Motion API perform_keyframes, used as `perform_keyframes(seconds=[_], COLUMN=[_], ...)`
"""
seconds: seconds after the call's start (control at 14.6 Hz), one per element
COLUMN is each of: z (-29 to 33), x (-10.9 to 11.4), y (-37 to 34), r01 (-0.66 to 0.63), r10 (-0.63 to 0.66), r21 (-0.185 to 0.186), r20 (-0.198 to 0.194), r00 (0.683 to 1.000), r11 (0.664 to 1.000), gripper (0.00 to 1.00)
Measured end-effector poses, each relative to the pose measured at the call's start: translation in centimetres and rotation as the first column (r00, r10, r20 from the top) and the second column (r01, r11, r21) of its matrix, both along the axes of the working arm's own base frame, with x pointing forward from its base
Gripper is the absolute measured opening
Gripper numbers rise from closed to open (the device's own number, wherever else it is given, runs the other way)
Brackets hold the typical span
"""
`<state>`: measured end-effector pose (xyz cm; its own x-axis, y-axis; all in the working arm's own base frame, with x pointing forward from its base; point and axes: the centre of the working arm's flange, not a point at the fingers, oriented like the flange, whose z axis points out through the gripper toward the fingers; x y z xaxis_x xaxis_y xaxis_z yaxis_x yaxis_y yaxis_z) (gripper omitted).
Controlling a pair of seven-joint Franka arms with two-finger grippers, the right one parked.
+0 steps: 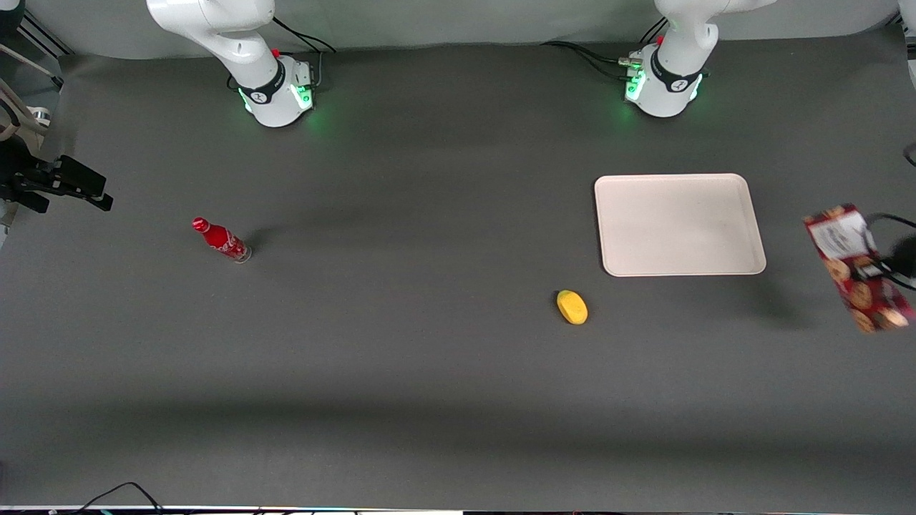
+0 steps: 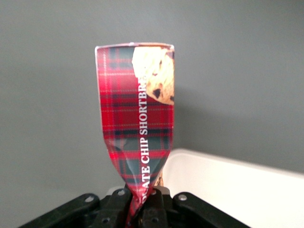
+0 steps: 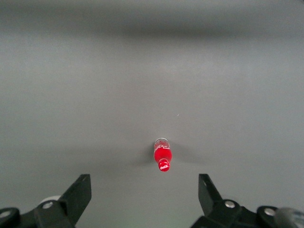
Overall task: Place red cookie box on tray
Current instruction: 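Carry the upright cookie box with the left gripper onto the white tray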
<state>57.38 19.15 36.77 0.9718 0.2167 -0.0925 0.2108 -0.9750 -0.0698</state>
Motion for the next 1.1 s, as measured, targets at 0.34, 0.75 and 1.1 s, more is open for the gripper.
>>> perform_keyframes(seconds=[0.34,0.75,1.1], z=[-6.0,-12.0,-13.8], x=[-10.7,-16.6,-16.6], y=[-6.4,-8.6,-8.8], r01=[0.143,0.191,0.239], r10=[-0.143,-0.191,-0.239], r21=[0.011,0.002,0.012], r20=[0.026,0.042,0.034], r00=[0.989,0.981,0.97], r11=[0.99,0.982,0.971], gripper=[0.07,0.07,0.12])
